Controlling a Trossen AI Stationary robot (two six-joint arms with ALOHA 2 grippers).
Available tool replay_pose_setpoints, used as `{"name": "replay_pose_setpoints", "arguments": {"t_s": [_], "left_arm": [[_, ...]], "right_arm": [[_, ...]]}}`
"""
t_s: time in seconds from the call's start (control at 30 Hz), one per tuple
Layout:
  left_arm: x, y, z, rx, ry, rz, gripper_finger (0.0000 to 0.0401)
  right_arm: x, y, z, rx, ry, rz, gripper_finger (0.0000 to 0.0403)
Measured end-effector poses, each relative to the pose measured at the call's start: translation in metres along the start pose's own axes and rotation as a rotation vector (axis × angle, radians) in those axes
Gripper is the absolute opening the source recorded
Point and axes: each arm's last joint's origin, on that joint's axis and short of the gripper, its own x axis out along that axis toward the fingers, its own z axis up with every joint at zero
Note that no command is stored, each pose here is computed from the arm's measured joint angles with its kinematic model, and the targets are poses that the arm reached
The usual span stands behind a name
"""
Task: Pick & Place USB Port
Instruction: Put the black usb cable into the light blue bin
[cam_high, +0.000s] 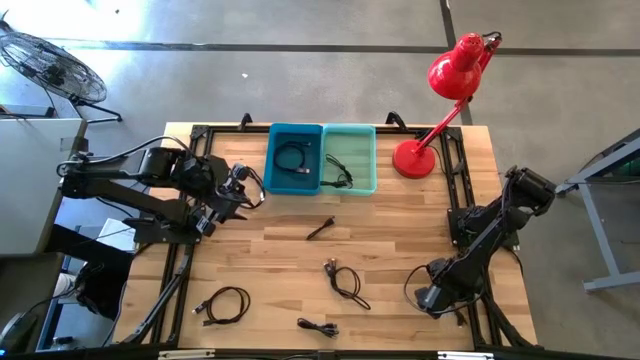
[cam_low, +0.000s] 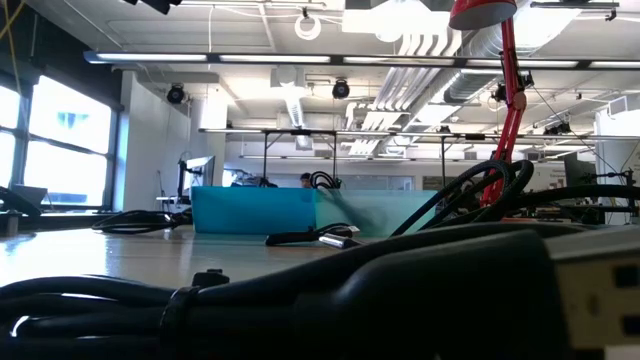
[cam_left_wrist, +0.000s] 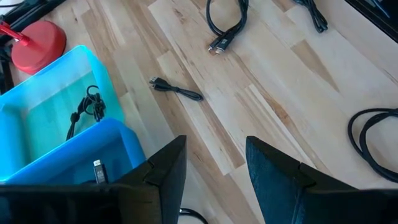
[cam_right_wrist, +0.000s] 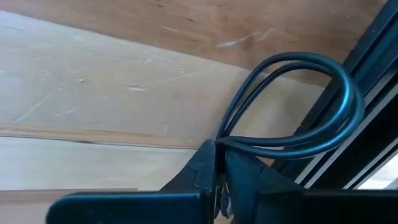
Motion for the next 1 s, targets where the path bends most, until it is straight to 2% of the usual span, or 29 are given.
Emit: {"name": "replay_pose_setpoints", "arguments": {"t_s": [0.1,0.23,0.37,0.47,0.53,0.67,0.77,0.9,1.0], "left_arm": [[0.000,0.000,0.000,0.000,0.000,0.001,0.0161],[0.000,0.000,0.000,-0.005,-0.005,-0.005,0.0161],[0.000,0.000,0.000,-0.019,-0.005,-0.006,0.0161],[0.000,0.000,0.000,-0.028,-0.006,-0.007,0.0161],[0.000,0.000,0.000,-0.030,-0.006,-0.007,0.0161],[0.000,0.001,0.002,-0.022,-0.020,0.003,0.0161],[0.000,0.004,0.006,-0.013,-0.053,0.046,0.0161],[-0.001,0.006,0.010,-0.010,-0.094,0.084,0.0161],[-0.001,0.007,0.010,-0.019,-0.096,0.084,0.0161]], "right_arm": [[-0.002,0.004,0.003,0.000,-0.020,0.033,0.0006],[-0.015,0.021,0.007,-0.017,-0.126,0.193,0.0003],[-0.040,0.045,0.016,-0.065,-0.339,0.378,0.0002],[-0.072,0.065,0.019,-0.125,-0.499,0.509,0.0001],[-0.096,0.076,0.023,-0.178,-0.600,0.551,0.0001],[-0.153,0.093,0.036,-0.310,-0.795,0.564,0.0001],[-0.195,0.099,0.052,-0.399,-0.933,0.522,0.0000],[-0.242,0.100,0.084,-0.448,-1.074,0.468,0.0000],[-0.267,0.095,0.119,-0.437,-1.104,0.426,0.0000]]}}
